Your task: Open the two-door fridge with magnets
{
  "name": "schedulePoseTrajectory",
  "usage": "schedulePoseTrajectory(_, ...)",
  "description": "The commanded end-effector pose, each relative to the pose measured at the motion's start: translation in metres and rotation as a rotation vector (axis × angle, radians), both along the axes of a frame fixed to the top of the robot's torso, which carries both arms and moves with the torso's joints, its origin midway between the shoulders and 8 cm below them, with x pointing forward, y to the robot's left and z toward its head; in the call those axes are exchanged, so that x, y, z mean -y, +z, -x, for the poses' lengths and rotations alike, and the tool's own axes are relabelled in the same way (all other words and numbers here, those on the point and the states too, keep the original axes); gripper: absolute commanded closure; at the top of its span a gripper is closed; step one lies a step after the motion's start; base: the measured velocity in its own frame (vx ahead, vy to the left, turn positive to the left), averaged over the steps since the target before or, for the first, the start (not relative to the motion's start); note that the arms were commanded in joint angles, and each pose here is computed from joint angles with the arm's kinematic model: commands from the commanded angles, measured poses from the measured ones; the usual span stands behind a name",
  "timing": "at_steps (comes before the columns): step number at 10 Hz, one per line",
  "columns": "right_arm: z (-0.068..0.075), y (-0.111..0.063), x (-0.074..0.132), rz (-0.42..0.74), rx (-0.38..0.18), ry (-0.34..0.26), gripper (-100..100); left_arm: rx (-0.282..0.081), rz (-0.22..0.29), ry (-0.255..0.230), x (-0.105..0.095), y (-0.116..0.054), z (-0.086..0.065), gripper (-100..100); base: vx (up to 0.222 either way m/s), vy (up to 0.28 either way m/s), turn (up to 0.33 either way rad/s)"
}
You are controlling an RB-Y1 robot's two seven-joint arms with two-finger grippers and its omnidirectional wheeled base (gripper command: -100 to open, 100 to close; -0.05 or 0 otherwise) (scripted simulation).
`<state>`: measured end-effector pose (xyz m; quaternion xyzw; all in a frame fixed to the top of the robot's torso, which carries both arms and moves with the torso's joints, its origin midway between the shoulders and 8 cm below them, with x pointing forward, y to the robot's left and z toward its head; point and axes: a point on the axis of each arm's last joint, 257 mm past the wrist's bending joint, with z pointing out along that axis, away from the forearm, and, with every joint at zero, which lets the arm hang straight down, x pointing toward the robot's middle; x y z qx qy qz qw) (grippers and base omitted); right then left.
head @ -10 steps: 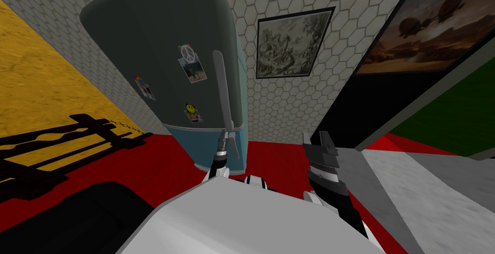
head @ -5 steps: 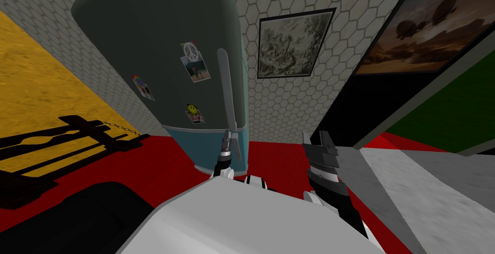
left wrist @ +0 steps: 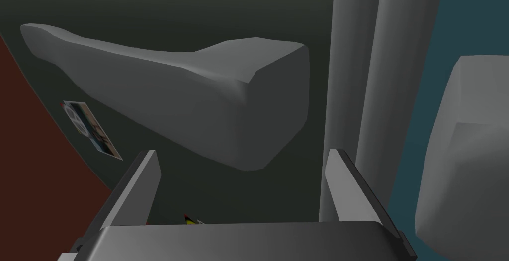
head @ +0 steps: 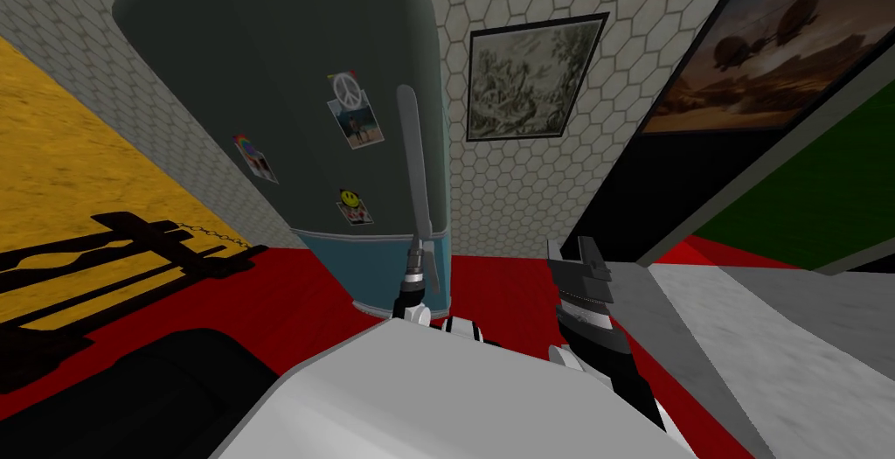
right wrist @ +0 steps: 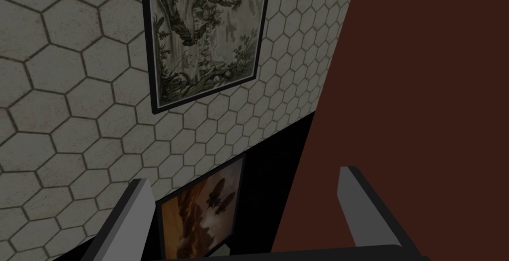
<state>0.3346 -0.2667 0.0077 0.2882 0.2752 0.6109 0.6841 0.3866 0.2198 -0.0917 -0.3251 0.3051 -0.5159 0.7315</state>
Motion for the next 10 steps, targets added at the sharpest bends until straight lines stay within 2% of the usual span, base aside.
schedulePoseTrajectory(1,0.0,0.0,0.0,0.0,0.0,0.0,0,-0.004,-0.005,0.012,0.014,0.004,0.001,-100,0.002,0.078,-0.018)
schedulePoseTrajectory(2,0.0,0.0,0.0,0.0,0.0,0.0,0,-0.002,0.004,0.004,0.012,0.004,0.002,-100,-0.003,0.028,-0.014)
schedulePoseTrajectory(3,0.0,0.0,0.0,0.0,0.0,0.0,0,-0.002,-0.007,0.006,0.002,0.0,0.0,100,-0.01,-0.056,0.056)
schedulePoseTrajectory(4,0.0,0.0,0.0,0.0,0.0,0.0,0,-0.005,-0.034,0.013,-0.007,-0.003,0.0,100,-0.014,-0.135,0.072)
schedulePoseTrajectory(5,0.0,0.0,0.0,0.0,0.0,0.0,0,-0.001,-0.014,0.004,-0.011,-0.003,0.0,100,-0.004,-0.121,0.04)
schedulePoseTrajectory(6,0.0,0.0,0.0,0.0,0.0,0.0,0,-0.004,-0.039,0.015,-0.024,-0.006,0.0,100,0.004,-0.103,0.044)
schedulePoseTrajectory(8,0.0,0.0,0.0,0.0,0.0,0.0,0,0.001,-0.011,-0.007,-0.024,-0.006,0.0,100,0.001,-0.045,0.015)
schedulePoseTrajectory(9,0.0,0.0,0.0,0.0,0.0,0.0,0,-0.001,-0.027,-0.002,-0.037,-0.009,0.0,100,-0.001,-0.059,0.004)
schedulePoseTrajectory(10,0.0,0.0,0.0,0.0,0.0,0.0,0,0.002,-0.012,-0.013,-0.037,-0.009,0.0,100,0.001,-0.064,0.029)
